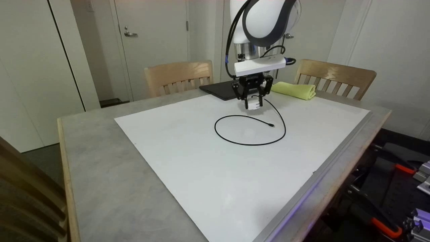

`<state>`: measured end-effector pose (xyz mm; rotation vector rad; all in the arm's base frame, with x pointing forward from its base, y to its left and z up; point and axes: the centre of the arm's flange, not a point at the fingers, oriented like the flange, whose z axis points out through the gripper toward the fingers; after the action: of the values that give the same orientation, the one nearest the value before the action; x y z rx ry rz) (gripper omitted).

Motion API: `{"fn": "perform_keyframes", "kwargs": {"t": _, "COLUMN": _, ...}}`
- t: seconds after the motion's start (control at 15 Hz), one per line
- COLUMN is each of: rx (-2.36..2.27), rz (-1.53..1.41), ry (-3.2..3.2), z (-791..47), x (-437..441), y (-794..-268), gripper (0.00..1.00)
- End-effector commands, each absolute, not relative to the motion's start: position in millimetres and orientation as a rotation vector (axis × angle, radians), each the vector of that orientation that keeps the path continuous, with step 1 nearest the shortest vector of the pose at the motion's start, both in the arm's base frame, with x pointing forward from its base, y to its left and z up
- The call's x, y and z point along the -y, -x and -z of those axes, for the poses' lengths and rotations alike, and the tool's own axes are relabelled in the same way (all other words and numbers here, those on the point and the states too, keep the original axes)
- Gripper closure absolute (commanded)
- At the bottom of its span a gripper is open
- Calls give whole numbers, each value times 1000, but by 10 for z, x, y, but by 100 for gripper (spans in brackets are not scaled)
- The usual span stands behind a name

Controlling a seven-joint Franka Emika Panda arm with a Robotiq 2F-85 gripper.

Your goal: Uncoil the black charger

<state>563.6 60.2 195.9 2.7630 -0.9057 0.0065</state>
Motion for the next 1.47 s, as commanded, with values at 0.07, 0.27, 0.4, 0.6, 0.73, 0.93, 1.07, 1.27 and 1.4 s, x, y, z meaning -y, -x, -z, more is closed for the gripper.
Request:
{"fn": "perform_keyframes", "kwargs": {"t": 0.07, "rx": 903, "rz": 0, "ry": -2766, "z": -1936, "x": -615, "y": -5628, "gripper": 49}}
{"fn": "perform_keyframes", "kwargs": {"t": 0.27, "rx": 914, "rz": 5, "ry": -2736, "z": -1904, "x": -637, "y": -5601, "gripper": 74}}
{"fn": "perform_keyframes", "kwargs": {"t": 0.4, "rx": 984, "rz": 9, "ry": -2645, "z": -1861, "x": -540, "y": -5574, "gripper": 74}}
{"fn": "perform_keyframes", "kwargs": {"t": 0.6, "rx": 1113, "rz": -21, "ry": -2487, "z": -1869, "x": -353, "y": -5496, "gripper": 74}}
{"fn": "perform_keyframes", "kwargs": {"t": 0.73, "rx": 1248, "rz": -30, "ry": -2376, "z": -1870, "x": -181, "y": -5437, "gripper": 74}}
{"fn": "perform_keyframes", "kwargs": {"t": 0.93, "rx": 1452, "rz": -6, "ry": -2219, "z": -1825, "x": 77, "y": -5365, "gripper": 74}}
{"fn": "perform_keyframes", "kwargs": {"t": 1.07, "rx": 1385, "rz": -24, "ry": -2284, "z": -1807, "x": -10, "y": -5433, "gripper": 49}}
{"fn": "perform_keyframes", "kwargs": {"t": 1.27, "rx": 1380, "rz": -20, "ry": -2295, "z": -1800, "x": -55, "y": -5434, "gripper": 74}}
{"fn": "perform_keyframes", "kwargs": {"t": 1.4, "rx": 1466, "rz": 20, "ry": -2153, "z": -1742, "x": -77, "y": -5453, "gripper": 74}}
